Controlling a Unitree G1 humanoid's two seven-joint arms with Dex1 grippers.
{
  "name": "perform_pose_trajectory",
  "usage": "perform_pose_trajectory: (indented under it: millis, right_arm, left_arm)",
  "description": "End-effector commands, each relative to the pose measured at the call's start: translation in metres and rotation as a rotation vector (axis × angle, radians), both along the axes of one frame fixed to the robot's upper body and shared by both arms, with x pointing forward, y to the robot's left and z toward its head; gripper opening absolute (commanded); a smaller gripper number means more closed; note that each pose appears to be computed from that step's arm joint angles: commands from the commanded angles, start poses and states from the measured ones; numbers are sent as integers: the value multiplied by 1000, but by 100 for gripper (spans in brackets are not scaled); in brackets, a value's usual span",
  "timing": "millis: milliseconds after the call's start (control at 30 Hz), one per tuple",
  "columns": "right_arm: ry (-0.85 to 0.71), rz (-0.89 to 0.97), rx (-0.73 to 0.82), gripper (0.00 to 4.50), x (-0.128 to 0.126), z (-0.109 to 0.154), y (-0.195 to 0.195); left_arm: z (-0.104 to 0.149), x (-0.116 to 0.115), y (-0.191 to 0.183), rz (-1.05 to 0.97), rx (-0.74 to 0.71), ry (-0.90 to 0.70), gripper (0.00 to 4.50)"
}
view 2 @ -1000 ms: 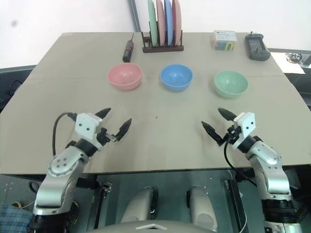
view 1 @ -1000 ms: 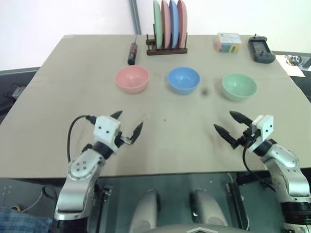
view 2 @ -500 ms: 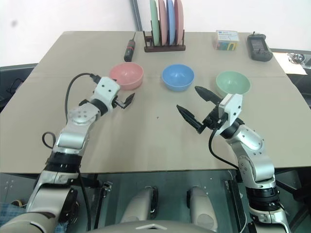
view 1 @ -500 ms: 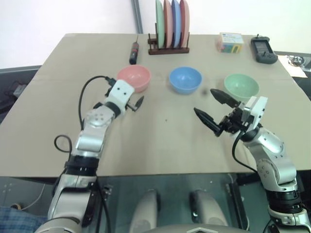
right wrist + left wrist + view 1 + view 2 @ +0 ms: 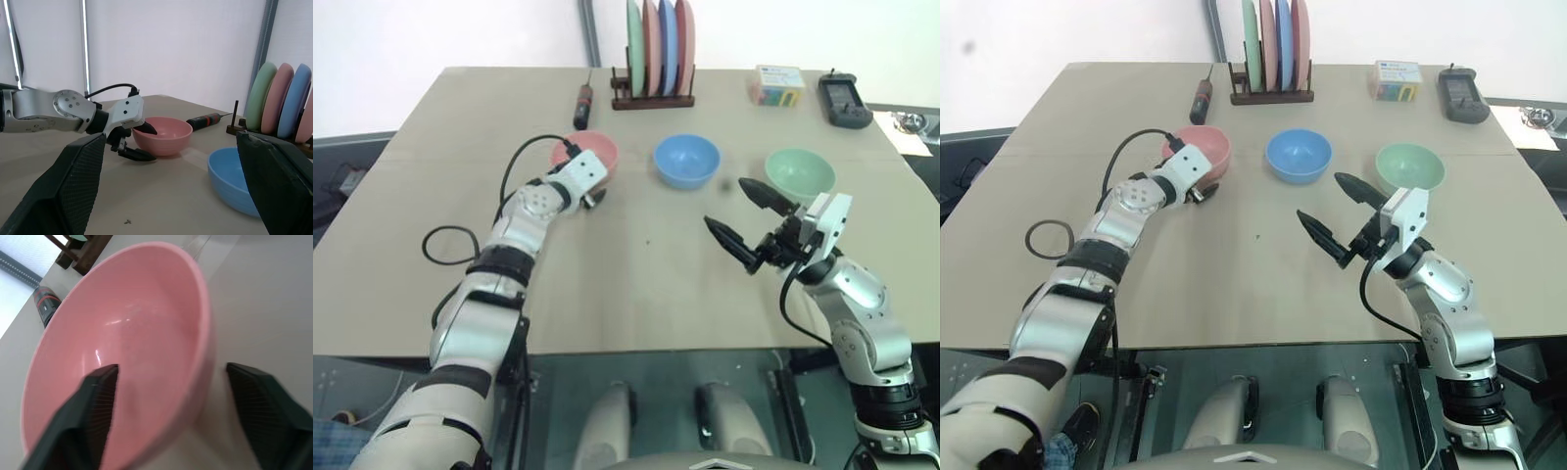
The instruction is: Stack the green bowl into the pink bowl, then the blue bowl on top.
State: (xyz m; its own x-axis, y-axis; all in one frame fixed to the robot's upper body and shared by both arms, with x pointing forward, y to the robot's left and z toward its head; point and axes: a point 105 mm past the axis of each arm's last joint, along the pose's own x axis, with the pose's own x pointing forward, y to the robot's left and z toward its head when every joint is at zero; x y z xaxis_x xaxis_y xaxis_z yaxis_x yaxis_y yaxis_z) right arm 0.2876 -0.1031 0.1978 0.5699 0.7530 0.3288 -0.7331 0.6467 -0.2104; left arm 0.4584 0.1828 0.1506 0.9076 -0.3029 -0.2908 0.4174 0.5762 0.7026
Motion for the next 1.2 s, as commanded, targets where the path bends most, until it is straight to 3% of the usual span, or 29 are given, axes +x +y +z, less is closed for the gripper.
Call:
perform_pose_trajectory:
  millis: [33, 200, 333, 467, 600, 700, 800, 900, 933, 967, 1033, 1100, 1200]
  right_arm:
    - [-55, -15, 3, 445, -5, 10, -3]
    - [-56, -22, -1, 445, -5, 9, -4]
    - [-55, -23, -4, 445, -5, 9, -4]
    - [-54, -23, -6, 445, -4, 8, -5]
    - [-52, -21, -9, 445, -4, 8, -5]
    - [-50, -19, -9, 445, -5, 7, -4]
    - [-49, -19, -10, 445, -5, 7, -4]
    - [-50, -19, -10, 445, -4, 7, -4]
    - [-50, -19, -10, 445, -4, 7, -4]
    - [-50, -19, -11, 445, -4, 7, -4]
    - [-50, -18, -13, 445, -4, 7, -4]
    - [-49, -17, -15, 445, -4, 6, -4]
    - [-48, -18, -17, 445, -4, 6, -4]
  left_arm:
    - [10, 4, -7, -32, 19, -22, 209]
    - [6, 2, -13, -77, 39, -3, 13]
    - [1, -11, -35, -238, 70, 36, 13]
    - [-5, -44, -67, -471, 77, 121, 13]
    - [-19, -125, -98, -824, 164, 317, 13]
    - [-23, -162, -101, -947, 216, 426, 13]
    - [-24, -174, -100, -977, 256, 450, 13]
    - [-22, -163, -102, -932, 250, 398, 13]
    - [-21, -159, -103, -920, 245, 382, 93]
    - [-21, -155, -103, -908, 235, 372, 109]
    - [-20, -148, -102, -876, 209, 351, 196]
    - [-18, -142, -102, -851, 182, 322, 256]
    - [-16, -136, -102, -810, 143, 280, 392]
